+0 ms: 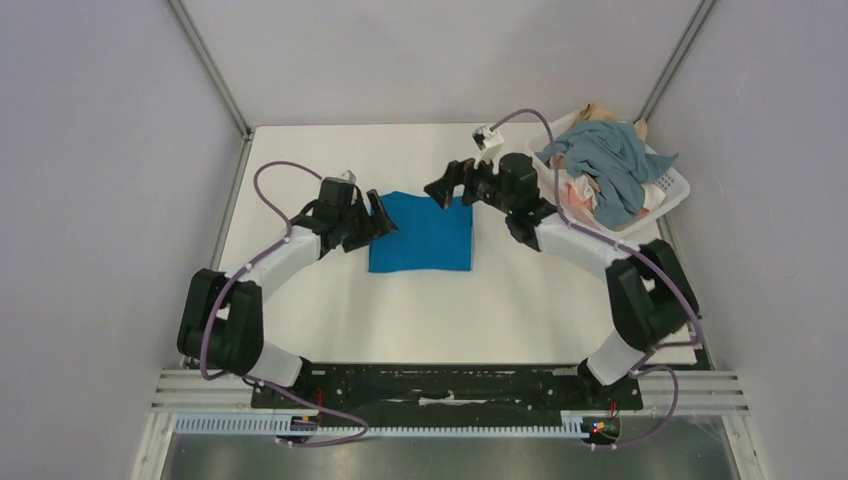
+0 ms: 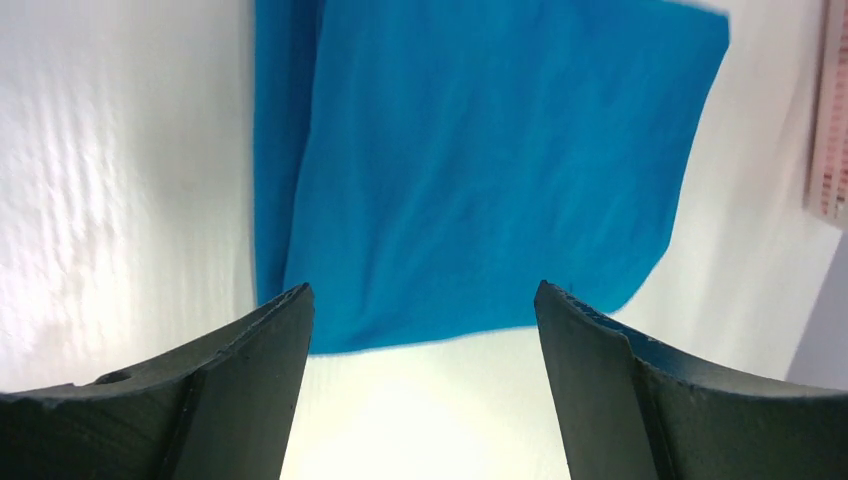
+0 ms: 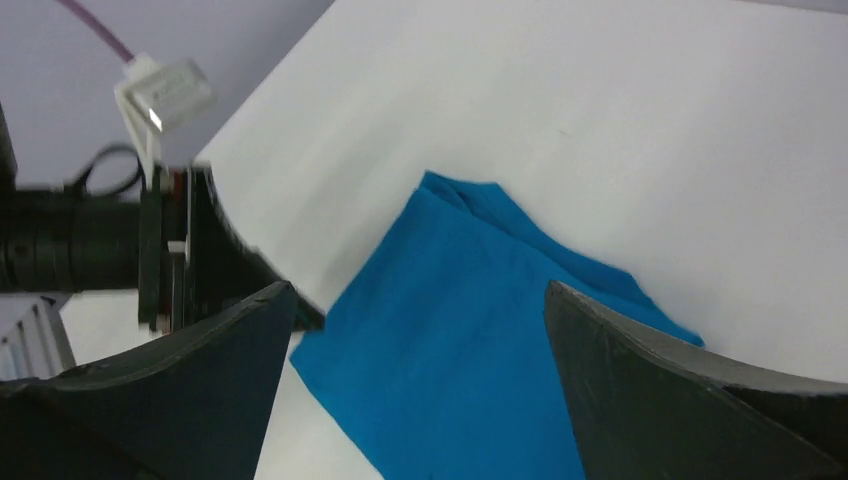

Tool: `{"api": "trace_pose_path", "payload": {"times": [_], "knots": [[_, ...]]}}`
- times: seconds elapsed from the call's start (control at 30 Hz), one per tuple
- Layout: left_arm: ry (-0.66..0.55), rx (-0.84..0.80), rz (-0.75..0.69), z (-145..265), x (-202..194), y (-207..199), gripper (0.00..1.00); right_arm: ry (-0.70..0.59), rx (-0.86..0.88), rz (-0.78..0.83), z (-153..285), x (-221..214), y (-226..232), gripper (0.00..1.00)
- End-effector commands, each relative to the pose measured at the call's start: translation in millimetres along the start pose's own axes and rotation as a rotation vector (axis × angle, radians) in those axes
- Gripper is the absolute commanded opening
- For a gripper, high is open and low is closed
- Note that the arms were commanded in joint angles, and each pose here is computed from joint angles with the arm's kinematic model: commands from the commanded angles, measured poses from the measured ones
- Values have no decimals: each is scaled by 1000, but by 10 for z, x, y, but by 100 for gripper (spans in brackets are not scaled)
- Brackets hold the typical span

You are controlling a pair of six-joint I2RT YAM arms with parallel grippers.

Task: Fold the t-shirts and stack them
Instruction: Put the neatly folded tshirt into the corner of the board with the left arm

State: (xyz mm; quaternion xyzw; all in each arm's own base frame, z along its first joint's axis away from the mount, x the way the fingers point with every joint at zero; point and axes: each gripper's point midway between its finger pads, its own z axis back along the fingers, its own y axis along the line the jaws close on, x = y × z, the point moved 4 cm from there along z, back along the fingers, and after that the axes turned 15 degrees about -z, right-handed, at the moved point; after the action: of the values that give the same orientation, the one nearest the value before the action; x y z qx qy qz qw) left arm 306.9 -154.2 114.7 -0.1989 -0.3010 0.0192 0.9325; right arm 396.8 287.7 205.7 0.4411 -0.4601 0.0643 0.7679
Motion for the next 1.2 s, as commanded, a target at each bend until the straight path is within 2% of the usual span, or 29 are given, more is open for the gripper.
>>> {"api": "trace_pose_path", "payload": {"times": [0.0, 0.13, 0.23, 0.27, 0.37, 0.5, 0.57, 0.67, 0.77, 0.9, 0.97, 1.17], "knots": [[-46, 127, -108, -156, 270, 229, 88, 11, -182, 80, 658, -412, -317, 98], [65, 188, -106, -471, 273, 362, 88, -8, -312, 76, 1303, -787, -522, 98], [108, 209, -91, -640, 238, 428, 87, -45, -329, 66, 1620, -896, -512, 98], [113, 207, -85, -696, 233, 436, 84, -51, -326, 63, 1688, -926, -502, 98], [158, 239, -67, -806, 203, 484, 69, -86, -306, 71, 1806, -846, -398, 98], [247, 229, -56, -996, 65, 523, 38, -134, -278, 87, 1891, -743, -296, 98], [277, 211, -54, -1048, 10, 514, 29, -148, -278, 99, 1920, -726, -290, 98], [289, 206, -56, -1080, -21, 514, 4, -158, -289, 111, 1947, -706, -298, 98], [267, 252, -74, -1051, 166, 512, 2, -168, -317, 117, 1960, -686, -333, 98], [189, 470, -184, -903, 741, 683, 2, -165, -326, 130, 1964, -679, -343, 98], [191, 503, -245, -865, 1021, 723, 2, -159, -329, 134, 1970, -654, -327, 98], [233, 522, -362, -925, 1382, 1096, 2, -203, -382, 164, 2056, -580, -371, 98]]}}
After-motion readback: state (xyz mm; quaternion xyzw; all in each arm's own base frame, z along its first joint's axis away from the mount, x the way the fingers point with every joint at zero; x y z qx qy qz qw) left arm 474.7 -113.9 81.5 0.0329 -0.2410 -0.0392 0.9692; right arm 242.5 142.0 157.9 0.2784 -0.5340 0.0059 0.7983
